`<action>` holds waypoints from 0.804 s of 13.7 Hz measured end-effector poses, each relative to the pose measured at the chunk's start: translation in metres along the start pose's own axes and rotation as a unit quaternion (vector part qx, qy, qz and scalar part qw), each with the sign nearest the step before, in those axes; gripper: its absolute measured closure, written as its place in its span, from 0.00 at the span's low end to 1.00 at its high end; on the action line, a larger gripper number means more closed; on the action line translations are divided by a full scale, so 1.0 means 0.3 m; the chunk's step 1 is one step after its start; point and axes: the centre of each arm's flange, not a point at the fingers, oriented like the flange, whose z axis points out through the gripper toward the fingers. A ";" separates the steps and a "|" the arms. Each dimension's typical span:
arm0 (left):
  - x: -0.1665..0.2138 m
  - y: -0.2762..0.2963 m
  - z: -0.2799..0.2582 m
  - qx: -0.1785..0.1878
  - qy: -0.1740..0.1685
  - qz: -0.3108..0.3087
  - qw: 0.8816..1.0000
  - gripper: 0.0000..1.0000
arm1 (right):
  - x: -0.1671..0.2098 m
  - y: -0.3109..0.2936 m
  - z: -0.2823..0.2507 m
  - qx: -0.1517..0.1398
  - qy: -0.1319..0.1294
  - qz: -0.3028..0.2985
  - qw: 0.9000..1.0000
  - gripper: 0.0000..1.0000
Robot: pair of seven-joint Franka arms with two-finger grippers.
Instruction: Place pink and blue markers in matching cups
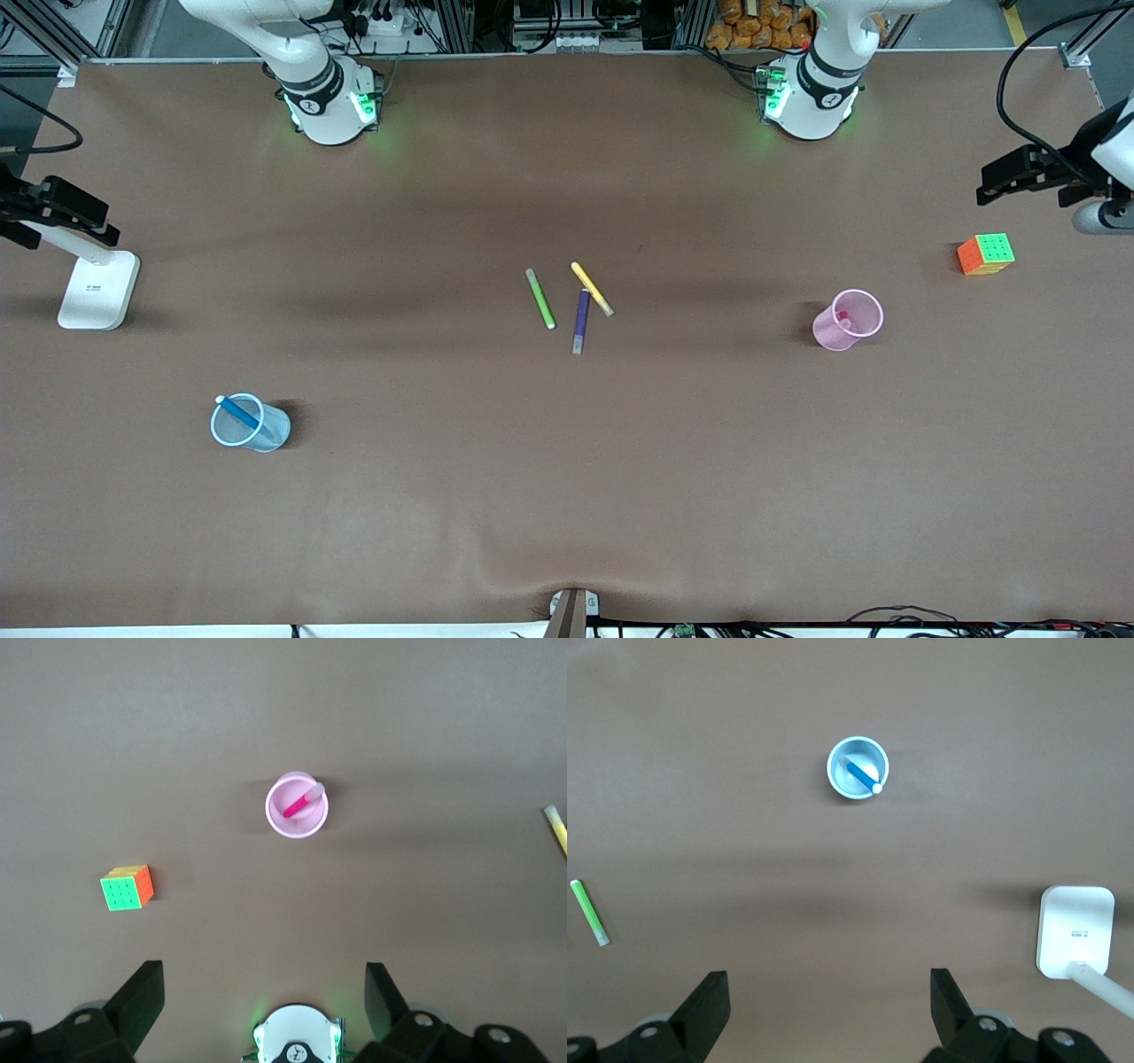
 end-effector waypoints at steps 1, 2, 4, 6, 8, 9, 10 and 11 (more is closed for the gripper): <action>-0.015 -0.001 0.003 0.000 -0.002 0.000 1.000 0.00 | -0.003 0.020 -0.002 0.000 -0.001 0.006 1.000 0.00; -0.025 -0.003 0.004 0.000 -0.002 -0.001 1.000 0.00 | -0.006 0.039 -0.004 0.000 -0.001 0.011 1.000 0.00; -0.029 -0.007 0.003 0.000 -0.001 -0.002 1.000 0.00 | -0.008 0.055 -0.007 0.000 0.000 0.015 1.000 0.00; -0.027 -0.007 -0.004 0.000 0.004 -0.003 1.000 0.00 | -0.007 0.052 -0.018 0.000 0.003 0.014 1.000 0.00; -0.027 -0.015 -0.006 -0.001 0.006 -0.007 1.000 0.00 | -0.007 0.048 -0.030 0.000 0.007 0.013 1.000 0.00; -0.027 -0.027 -0.006 -0.001 0.006 -0.010 1.000 0.00 | -0.007 0.046 -0.030 -0.001 0.007 0.013 1.000 0.00; -0.028 -0.040 -0.005 -0.002 0.005 -0.014 1.000 0.00 | -0.007 0.044 -0.030 -0.001 0.007 0.012 1.000 0.00; -0.028 -0.048 -0.005 -0.002 0.005 -0.016 1.000 0.00 | -0.007 0.042 -0.031 -0.001 0.007 0.012 1.000 0.00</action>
